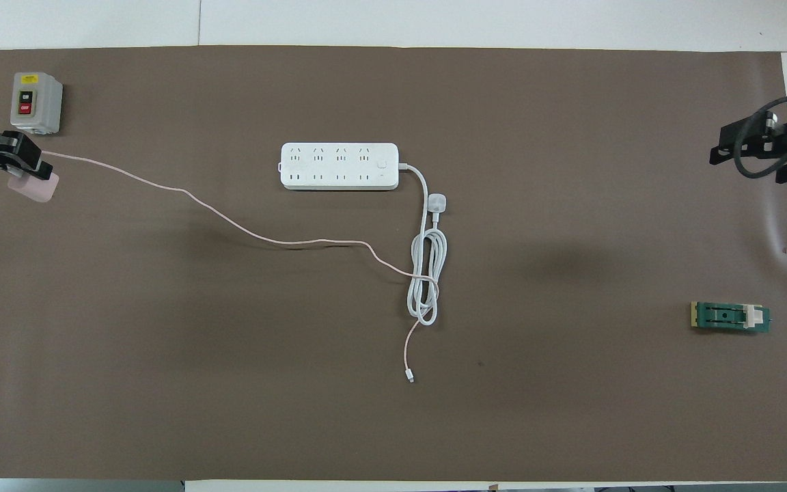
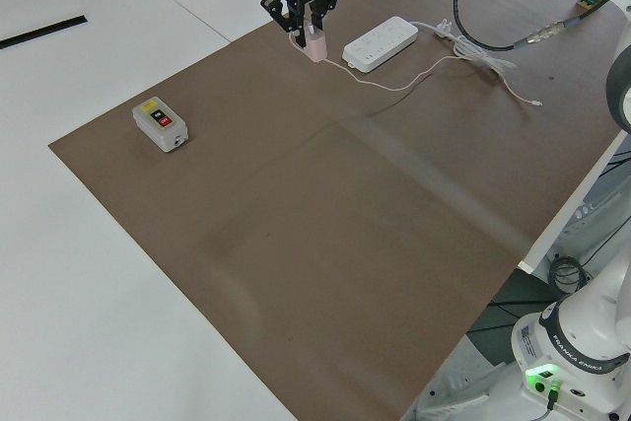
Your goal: Plug charger into power strip
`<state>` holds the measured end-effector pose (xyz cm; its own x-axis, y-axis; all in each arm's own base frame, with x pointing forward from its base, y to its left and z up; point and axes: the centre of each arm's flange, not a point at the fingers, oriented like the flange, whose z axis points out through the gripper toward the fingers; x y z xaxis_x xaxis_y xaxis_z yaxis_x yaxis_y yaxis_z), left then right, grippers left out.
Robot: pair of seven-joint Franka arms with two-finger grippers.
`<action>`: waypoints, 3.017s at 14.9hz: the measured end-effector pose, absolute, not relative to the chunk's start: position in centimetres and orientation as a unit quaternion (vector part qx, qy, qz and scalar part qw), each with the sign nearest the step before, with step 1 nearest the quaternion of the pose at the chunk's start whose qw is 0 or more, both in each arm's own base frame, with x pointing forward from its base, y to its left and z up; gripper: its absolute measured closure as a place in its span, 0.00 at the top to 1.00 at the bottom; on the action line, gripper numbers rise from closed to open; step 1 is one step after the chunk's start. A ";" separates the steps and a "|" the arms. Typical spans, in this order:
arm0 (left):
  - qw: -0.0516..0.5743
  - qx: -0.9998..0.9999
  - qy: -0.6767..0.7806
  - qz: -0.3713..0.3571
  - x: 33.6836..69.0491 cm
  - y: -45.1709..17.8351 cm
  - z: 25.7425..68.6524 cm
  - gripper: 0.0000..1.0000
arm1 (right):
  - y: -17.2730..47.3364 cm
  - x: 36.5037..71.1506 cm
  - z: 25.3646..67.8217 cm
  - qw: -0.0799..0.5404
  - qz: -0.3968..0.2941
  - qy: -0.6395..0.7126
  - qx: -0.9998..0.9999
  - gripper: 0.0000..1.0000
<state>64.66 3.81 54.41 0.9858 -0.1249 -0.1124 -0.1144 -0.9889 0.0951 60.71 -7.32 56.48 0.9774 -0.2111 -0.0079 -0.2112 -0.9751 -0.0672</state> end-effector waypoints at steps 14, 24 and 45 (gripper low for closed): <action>0.003 0.980 0.199 -0.032 64.5 4.6 57.5 0.31 | -8.6 52.6 62.6 -0.021 0.044 0.012 -0.999 1.00; -0.006 0.844 0.535 -0.025 66.6 -7.2 54.0 0.31 | -7.1 52.6 62.8 -0.018 0.040 0.004 -0.999 1.00; -0.029 0.703 0.711 -0.007 66.8 -27.3 41.0 0.31 | -6.6 52.7 62.8 0.003 0.036 0.020 -0.999 1.00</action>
